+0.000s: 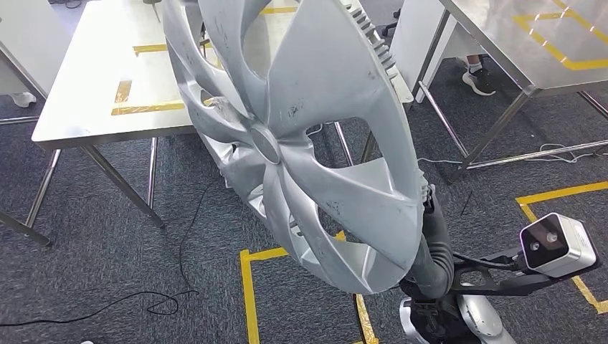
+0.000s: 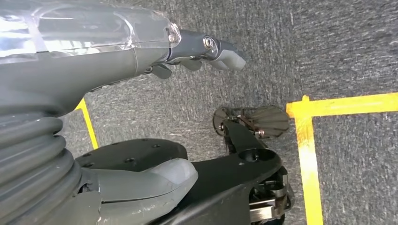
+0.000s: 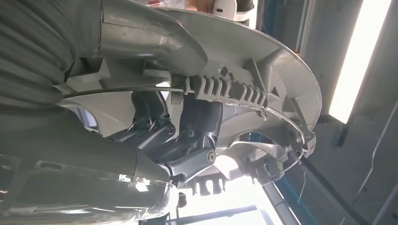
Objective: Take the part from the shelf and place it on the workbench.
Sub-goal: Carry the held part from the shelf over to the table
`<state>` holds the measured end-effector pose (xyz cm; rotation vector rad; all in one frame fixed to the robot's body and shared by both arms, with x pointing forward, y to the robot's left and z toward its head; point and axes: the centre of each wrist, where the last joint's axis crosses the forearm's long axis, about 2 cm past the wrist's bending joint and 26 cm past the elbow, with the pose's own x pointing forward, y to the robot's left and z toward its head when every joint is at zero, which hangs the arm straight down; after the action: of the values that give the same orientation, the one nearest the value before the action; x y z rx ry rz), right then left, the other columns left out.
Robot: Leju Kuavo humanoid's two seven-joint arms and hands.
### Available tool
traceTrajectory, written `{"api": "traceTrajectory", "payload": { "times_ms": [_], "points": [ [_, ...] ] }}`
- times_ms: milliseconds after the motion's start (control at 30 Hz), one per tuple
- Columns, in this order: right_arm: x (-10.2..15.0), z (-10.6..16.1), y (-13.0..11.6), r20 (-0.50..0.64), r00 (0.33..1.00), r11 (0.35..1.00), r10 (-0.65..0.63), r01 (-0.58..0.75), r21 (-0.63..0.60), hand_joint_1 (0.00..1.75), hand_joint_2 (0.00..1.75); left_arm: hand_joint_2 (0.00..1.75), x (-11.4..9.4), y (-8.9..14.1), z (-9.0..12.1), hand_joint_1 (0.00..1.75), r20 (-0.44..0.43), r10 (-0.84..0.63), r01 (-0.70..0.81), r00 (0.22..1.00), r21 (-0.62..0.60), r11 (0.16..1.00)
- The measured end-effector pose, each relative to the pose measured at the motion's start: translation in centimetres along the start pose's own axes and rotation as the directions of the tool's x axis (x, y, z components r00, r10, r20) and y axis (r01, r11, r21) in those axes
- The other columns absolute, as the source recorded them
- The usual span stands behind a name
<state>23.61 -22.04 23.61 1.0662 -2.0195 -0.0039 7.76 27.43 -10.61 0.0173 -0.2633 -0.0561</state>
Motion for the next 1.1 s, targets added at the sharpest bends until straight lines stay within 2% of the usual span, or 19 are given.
{"api": "traceTrajectory", "payload": {
  "times_ms": [267, 500, 1100],
  "points": [
    [-0.5, 0.0, 0.1, -0.02, 0.999, 0.999, -0.029, 0.03, 0.04, 1.75, 1.75, 1.75, 0.0, -0.1, 0.0, 0.0, -0.015, 0.008, -0.008, 1.0, -0.012, 1.0],
    [-1.0, -0.4, 0.2, -0.031, 0.999, 0.998, -0.03, 0.032, 0.049, 1.75, 1.75, 1.75, 0.0, -0.1, 0.0, 0.0, 0.009, 0.011, -0.011, 1.0, -0.003, 1.0],
    [-2.4, -0.1, 0.4, -0.091, 0.996, 1.0, -0.018, 0.017, -0.009, 1.75, 1.75, 1.75, 0.0, 0.2, 0.0, 0.0, 0.001, 0.021, -0.021, 1.0, 0.026, 0.999]
  ]
}}
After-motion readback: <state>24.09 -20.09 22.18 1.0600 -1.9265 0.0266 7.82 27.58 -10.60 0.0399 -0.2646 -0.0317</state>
